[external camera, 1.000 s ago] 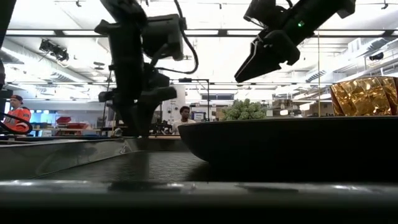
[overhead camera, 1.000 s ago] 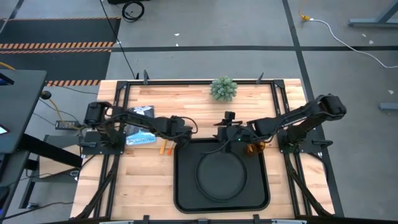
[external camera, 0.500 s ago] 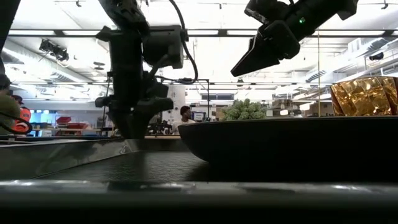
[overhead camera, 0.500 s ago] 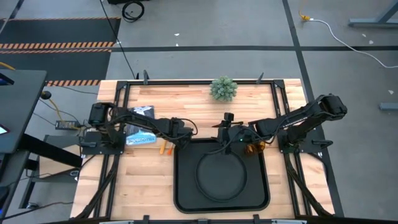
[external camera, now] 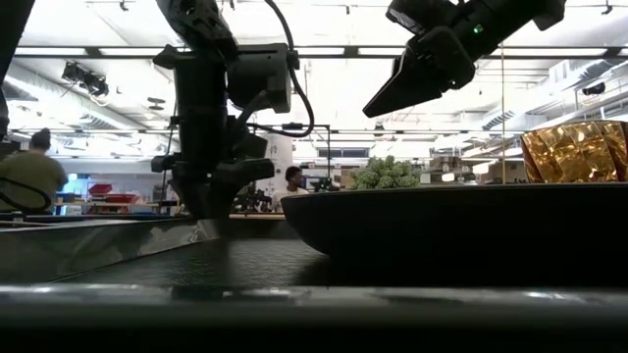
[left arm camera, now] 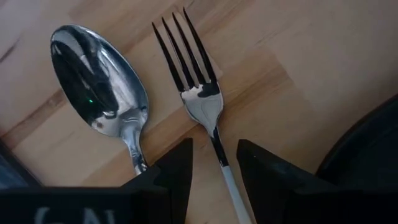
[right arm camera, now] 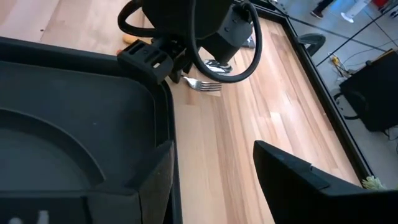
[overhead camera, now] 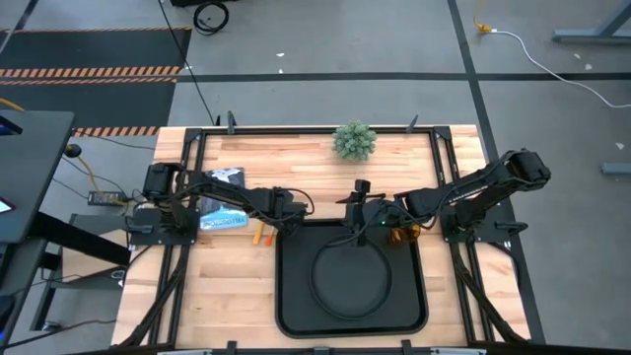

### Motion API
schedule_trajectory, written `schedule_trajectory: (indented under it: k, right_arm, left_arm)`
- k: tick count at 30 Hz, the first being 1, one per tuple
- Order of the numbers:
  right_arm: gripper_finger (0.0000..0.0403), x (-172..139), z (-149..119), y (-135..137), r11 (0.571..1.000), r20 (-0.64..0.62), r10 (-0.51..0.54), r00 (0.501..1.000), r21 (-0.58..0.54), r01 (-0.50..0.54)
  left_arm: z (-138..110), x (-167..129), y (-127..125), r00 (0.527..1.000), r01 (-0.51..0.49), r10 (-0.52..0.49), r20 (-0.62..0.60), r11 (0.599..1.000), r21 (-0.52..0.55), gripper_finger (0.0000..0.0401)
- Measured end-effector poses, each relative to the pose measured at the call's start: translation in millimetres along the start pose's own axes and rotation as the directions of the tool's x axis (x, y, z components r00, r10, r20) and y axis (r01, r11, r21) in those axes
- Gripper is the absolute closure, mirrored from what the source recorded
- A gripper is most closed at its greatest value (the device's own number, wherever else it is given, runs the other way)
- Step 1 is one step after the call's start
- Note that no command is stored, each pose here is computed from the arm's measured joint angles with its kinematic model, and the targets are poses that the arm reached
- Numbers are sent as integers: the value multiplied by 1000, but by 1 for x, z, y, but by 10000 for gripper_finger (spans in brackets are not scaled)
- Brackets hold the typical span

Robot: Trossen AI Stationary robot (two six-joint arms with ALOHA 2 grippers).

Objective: Pick and place plate/cup/fork/spoon on tray
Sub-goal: Put the orange fork to the left of the black plate on the black tray

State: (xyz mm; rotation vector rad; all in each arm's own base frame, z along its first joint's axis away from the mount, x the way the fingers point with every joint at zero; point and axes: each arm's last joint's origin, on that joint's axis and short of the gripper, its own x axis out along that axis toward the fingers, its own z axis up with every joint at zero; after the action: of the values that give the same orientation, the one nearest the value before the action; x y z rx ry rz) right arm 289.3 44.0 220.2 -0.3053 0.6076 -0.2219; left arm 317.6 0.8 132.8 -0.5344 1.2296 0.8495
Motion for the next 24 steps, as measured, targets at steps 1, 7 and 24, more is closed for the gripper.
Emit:
schedule_trajectory:
  k: [1, 7, 24]
  right_arm:
    - [176, 0, 0, 0, 1000, 2, 3, 1000, 1, -3]
    - [176, 0, 1, 1, 1000, 7, 7, 1000, 2, -7]
    - [176, 0, 1, 1, 1000, 8, 15, 1000, 6, -15]
  left_arm:
    - [0, 0, 0, 1000, 0, 0, 0, 1000, -6, 260]
    - [1, 1, 0, 1000, 4, -4, 0, 999, -32, 280]
    - [8, 4, 4, 999, 31, -31, -24, 999, -11, 387]
